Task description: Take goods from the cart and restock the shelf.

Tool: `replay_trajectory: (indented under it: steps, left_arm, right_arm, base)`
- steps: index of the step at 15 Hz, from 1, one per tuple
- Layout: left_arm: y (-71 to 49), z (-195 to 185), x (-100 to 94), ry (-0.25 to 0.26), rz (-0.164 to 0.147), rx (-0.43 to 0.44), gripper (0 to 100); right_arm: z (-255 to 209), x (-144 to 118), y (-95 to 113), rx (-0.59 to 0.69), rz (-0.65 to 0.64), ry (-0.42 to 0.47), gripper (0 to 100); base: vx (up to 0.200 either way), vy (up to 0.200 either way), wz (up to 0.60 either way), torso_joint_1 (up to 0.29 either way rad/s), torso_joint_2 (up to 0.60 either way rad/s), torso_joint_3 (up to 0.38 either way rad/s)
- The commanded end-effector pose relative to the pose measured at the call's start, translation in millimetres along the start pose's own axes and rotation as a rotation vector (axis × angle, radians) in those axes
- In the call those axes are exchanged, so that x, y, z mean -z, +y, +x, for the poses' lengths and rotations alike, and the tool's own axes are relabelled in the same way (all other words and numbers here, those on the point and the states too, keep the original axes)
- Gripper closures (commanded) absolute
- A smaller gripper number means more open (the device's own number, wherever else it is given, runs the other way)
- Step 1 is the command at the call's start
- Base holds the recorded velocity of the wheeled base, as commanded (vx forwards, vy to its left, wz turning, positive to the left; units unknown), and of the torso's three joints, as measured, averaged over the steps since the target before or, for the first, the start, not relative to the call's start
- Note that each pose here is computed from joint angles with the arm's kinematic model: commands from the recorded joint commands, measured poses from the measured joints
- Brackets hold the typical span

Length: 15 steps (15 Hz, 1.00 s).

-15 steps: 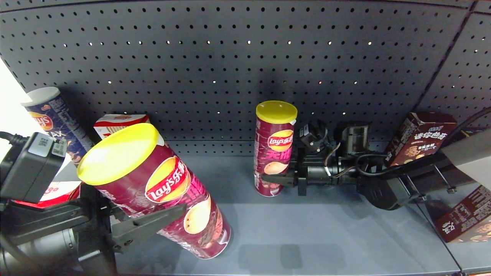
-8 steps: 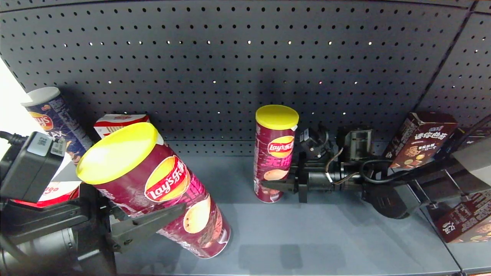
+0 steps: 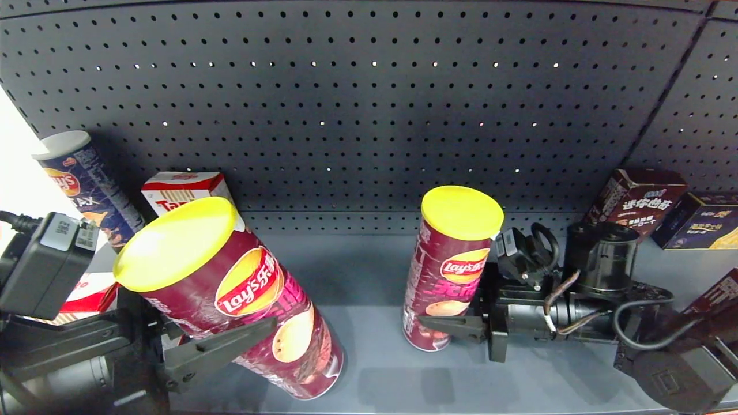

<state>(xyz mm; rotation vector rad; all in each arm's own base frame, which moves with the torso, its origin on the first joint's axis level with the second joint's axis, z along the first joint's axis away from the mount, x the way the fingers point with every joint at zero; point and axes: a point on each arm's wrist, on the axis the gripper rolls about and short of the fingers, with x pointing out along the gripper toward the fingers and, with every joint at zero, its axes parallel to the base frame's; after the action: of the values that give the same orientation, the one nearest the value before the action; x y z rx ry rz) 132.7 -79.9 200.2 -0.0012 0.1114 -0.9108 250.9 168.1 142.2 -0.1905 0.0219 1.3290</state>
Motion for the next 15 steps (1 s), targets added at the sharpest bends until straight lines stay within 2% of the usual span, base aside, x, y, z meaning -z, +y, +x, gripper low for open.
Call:
replay_trajectory:
  steps: [1, 7, 15]
  left_arm:
    - [0.0, -0.1, -0.2, -0.001, 0.000, -0.001, 100]
    - [-0.3, -0.2, 1.4, 0.003, -0.001, -0.001, 100]
    - [0.0, -0.1, -0.4, -0.003, 0.001, -0.001, 100]
  right_arm:
    - [-9.9, -8.3, 13.5, 0.006, -0.016, -0.011, 100]
    - [-1.4, -7.4, 46.2, -0.036, -0.004, 0.016, 100]
    - [4.1, 2.3, 45.8, -0.031, 0.020, 0.049, 100]
  base:
    - [0.000, 0.000, 0.00, 0.000, 0.00, 0.000]
    - [0.000, 0.000, 0.00, 0.000, 0.00, 0.000]
    - [0.000, 0.000, 0.00, 0.000, 0.00, 0.000]
